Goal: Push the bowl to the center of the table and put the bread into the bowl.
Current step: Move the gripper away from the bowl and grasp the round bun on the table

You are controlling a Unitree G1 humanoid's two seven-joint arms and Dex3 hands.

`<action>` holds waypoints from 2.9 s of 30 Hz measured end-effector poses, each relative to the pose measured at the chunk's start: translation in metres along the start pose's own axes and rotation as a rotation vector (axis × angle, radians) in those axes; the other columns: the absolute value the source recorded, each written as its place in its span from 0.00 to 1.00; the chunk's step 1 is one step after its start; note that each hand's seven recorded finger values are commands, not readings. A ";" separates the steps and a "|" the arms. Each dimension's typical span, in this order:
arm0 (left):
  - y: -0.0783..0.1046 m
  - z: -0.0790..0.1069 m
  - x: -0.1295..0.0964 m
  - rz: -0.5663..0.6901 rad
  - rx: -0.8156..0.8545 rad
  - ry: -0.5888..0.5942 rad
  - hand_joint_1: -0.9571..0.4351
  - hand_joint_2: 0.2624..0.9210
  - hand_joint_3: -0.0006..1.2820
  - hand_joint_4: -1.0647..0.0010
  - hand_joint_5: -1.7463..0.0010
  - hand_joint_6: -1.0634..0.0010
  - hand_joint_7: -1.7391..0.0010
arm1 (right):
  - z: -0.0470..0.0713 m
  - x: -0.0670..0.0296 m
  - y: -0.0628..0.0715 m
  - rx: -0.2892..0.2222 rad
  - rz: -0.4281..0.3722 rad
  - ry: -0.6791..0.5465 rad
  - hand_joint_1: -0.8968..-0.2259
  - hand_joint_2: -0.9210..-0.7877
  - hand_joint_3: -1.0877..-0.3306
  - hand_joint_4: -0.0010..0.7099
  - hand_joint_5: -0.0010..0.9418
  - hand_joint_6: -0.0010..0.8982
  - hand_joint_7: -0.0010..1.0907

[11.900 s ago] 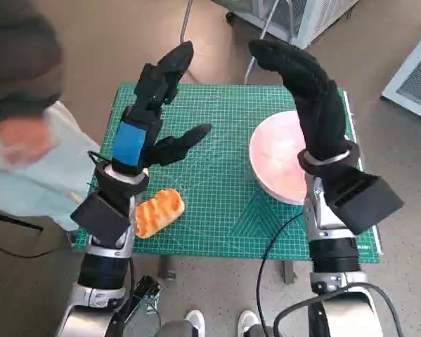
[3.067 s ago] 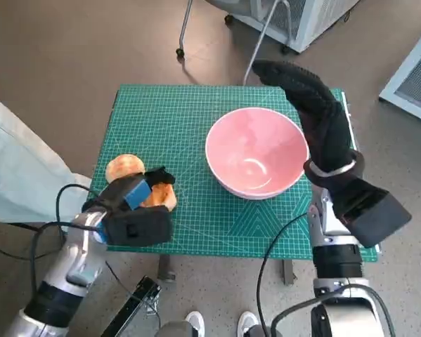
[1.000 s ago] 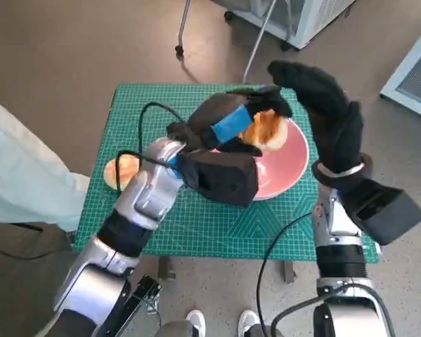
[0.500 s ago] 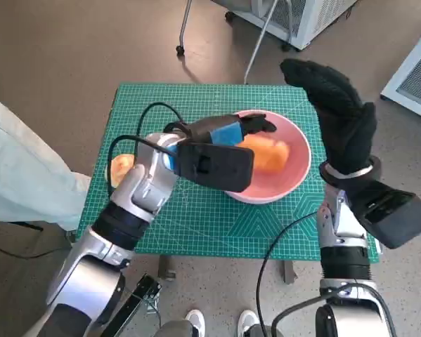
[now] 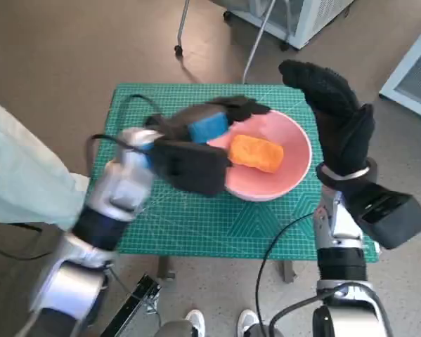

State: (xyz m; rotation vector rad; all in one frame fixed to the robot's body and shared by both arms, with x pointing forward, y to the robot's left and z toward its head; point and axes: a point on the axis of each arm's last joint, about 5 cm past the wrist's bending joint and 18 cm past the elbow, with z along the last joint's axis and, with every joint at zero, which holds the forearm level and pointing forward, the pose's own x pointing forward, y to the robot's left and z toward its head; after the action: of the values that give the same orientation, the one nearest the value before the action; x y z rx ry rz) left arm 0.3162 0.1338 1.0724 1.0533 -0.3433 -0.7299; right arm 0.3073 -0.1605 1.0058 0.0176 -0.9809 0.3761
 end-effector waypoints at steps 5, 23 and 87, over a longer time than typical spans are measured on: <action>0.020 -0.013 -0.040 0.071 -0.003 0.010 0.54 0.95 0.01 0.76 0.99 0.72 0.78 | 0.001 0.0001 0.000 -0.003 -0.010 -0.008 0.31 0.00 0.47 0.37 0.01 0.00 0.67; 0.037 -0.055 -0.141 0.068 0.050 0.386 0.50 0.86 0.00 0.87 1.00 0.72 0.95 | -0.001 -0.0010 0.000 0.011 -0.026 0.003 0.32 0.00 0.48 0.37 0.01 0.00 0.71; -0.068 -0.137 -0.062 -0.180 0.137 0.662 0.62 0.99 0.12 0.45 0.54 0.53 0.37 | 0.000 -0.0017 -0.006 -0.008 0.004 0.023 0.35 0.00 0.48 0.38 0.01 0.00 0.69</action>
State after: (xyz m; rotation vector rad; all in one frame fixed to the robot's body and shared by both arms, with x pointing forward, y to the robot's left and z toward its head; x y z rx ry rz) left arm 0.3258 0.2471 0.9535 1.4012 0.2783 -0.4813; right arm 0.3079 -0.1664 1.0055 0.0040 -0.9597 0.3759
